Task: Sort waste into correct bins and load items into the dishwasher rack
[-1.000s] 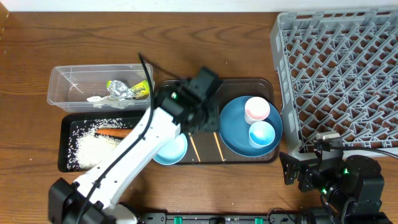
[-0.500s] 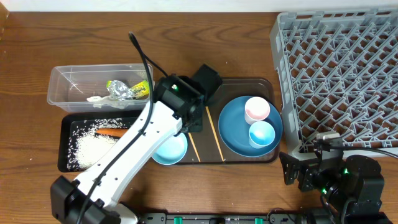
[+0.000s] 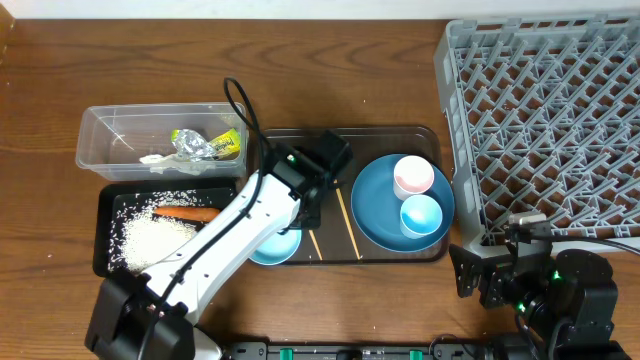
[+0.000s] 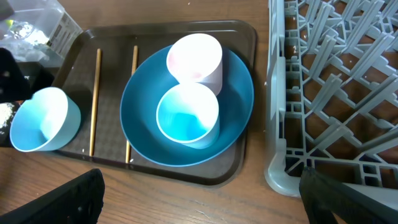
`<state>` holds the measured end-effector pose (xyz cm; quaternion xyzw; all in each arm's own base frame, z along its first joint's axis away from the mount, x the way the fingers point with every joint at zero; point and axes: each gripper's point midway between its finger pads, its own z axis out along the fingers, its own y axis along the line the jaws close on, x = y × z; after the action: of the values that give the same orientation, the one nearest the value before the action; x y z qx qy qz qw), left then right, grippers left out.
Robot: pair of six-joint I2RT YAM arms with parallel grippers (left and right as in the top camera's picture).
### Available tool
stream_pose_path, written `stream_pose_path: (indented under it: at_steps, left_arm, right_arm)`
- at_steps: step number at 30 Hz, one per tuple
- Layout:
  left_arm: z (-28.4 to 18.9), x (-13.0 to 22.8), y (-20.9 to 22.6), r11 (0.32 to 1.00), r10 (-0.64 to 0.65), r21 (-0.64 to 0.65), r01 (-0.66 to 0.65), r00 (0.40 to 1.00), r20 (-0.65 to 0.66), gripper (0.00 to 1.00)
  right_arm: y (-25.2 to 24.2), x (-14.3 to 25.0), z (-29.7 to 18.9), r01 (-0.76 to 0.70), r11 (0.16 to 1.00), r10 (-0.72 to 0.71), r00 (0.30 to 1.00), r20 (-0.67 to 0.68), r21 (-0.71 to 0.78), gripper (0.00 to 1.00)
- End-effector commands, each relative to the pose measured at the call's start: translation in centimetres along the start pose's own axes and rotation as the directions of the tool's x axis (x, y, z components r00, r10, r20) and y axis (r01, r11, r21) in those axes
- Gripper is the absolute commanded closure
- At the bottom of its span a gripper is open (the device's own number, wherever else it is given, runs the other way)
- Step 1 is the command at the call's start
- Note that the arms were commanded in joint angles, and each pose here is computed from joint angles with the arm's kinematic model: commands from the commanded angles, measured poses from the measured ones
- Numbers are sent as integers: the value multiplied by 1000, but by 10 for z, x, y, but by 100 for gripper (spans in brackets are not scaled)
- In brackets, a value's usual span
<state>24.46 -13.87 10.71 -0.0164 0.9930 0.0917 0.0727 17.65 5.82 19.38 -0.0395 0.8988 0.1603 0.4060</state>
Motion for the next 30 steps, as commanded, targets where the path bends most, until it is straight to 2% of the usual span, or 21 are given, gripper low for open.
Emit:
stream_pose_path:
  at_steps: [1, 4, 16, 22, 28, 30]
  left_arm:
    - [20, 15, -10, 999, 26, 49, -23, 998, -57, 39]
    - [36, 25, -26, 990, 54, 136, -43, 995, -81, 39]
    - [39, 24, -27, 989, 49, 146, -38, 996, -72, 39]
    - [-22, -9, -23, 973, 22, 227, -31, 999, 45, 33]
    - [-106, -42, -2, 927, -115, 374, 13, 961, 253, 27]
    - [-126, -46, 7, 910, -158, 415, 17, 938, 309, 16]
  right_arm:
    - [3, -3, -3, 3, 1000, -3, 1000, 10, -10, 1]
    - [3, -3, -3, 3, 1000, -3, 1000, 10, -10, 1]
    - [3, -3, -3, 3, 1000, -3, 1000, 10, -10, 1]
    - [3, -3, -3, 3, 1000, -3, 1000, 10, -10, 1]
    - [3, -3, -3, 3, 1000, -2, 1000, 10, -10, 1]
    - [4, -6, -3, 5, 1000, -5, 1000, 19, -11, 1]
